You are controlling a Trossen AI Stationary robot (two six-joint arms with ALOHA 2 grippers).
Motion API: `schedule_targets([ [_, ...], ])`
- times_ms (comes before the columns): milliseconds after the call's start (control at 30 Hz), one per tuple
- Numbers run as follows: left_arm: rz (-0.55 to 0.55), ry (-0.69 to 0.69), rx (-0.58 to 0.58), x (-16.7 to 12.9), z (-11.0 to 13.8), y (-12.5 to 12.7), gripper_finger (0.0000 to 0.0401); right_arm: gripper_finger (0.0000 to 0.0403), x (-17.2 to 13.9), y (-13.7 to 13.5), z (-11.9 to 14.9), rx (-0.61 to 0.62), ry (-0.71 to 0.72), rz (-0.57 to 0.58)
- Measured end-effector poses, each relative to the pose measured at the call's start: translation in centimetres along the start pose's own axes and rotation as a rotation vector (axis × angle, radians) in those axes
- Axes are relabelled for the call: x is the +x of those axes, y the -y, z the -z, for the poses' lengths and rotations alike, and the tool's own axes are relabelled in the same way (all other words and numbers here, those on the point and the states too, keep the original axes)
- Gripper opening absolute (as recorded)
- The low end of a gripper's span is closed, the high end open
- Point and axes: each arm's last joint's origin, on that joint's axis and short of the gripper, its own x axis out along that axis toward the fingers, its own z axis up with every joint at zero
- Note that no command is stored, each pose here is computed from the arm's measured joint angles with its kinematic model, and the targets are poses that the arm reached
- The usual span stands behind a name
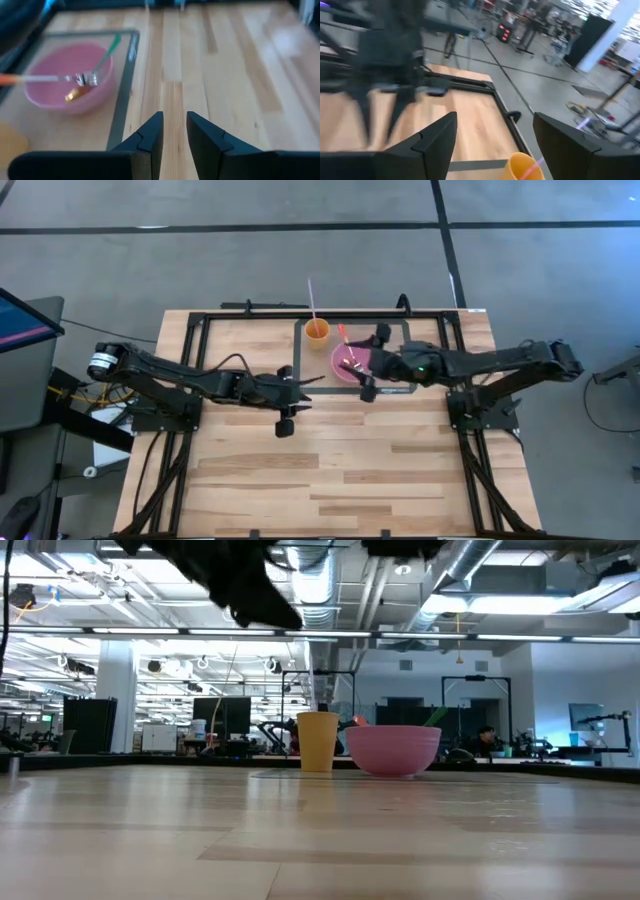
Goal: Pick & Place Utensil
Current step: Return to Home Position
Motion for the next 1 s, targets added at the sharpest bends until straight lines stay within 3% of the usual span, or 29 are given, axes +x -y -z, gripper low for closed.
schedule_targets([
  [167, -0.001, 0.112, -0.020, -3.3, -1.6, -0.6, 0.0086, 0.0255, -3.7, 0.0, -0.9, -0.001, -0.001, -0.070],
  [367, -0.003, 0.225, -0.041, -8.2, -2.0, -1.6, 0.0086, 0.0255, -8.4, 1.3, -1.0, 0.155, -0.015, -0.124],
  [600, -0.002, 0.340, -0.091, -11.1, 2.6, -2.0, 0.0086, 0.0255, -11.2, 1.0, 2.5, 0.240, 0.046, -0.163],
  [1000, -0.001, 0.592, -0.140, -13.4, 9.1, -2.4, 0.0086, 0.0255, -12.3, 0.1, 8.8, 0.340, 0.140, -0.165],
])
